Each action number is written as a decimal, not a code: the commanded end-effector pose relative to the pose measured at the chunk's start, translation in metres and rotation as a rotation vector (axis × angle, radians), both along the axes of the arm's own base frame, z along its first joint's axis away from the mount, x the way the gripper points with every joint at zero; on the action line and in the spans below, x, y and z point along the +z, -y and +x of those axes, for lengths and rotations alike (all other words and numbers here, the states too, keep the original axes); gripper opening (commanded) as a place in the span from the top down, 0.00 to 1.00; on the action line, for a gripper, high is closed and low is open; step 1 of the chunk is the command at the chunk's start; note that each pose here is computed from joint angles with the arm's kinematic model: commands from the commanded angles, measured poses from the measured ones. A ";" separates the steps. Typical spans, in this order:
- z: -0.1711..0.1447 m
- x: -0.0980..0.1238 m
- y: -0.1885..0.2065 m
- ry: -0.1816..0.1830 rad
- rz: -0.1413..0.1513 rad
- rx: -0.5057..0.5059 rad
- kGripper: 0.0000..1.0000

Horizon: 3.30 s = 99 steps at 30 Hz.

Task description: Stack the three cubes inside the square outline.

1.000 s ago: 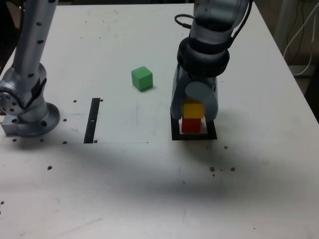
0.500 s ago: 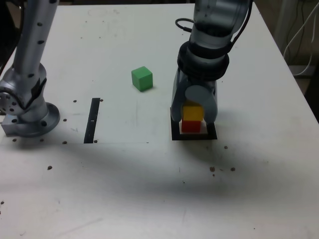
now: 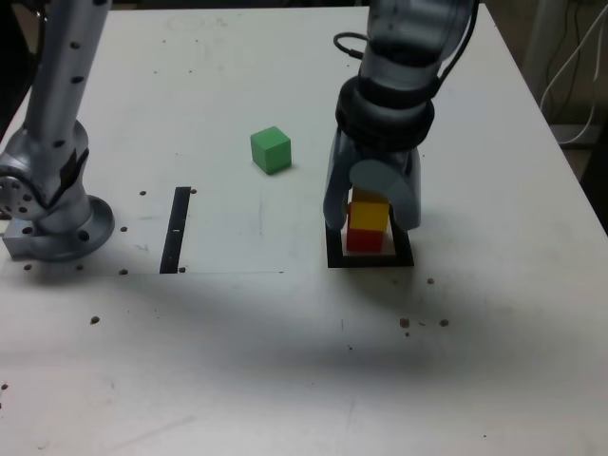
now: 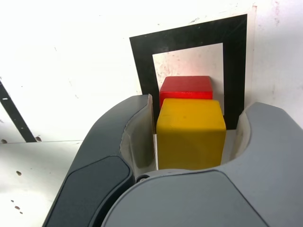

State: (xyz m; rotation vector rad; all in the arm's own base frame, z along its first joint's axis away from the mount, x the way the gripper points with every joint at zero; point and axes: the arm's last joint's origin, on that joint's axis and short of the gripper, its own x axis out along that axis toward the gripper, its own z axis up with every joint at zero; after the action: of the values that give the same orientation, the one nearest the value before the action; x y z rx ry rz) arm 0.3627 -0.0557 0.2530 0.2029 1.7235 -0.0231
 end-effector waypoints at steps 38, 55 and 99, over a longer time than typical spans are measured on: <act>-0.111 -0.034 -0.151 -0.093 0.138 0.164 0.02; -0.097 -0.060 -0.155 -0.091 0.112 0.156 0.24; -0.059 0.093 -0.047 0.001 0.045 -0.086 0.69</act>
State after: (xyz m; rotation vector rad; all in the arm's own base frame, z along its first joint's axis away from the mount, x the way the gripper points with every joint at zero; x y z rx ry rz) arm 0.2966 0.0008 0.3497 0.3009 1.6984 -0.0355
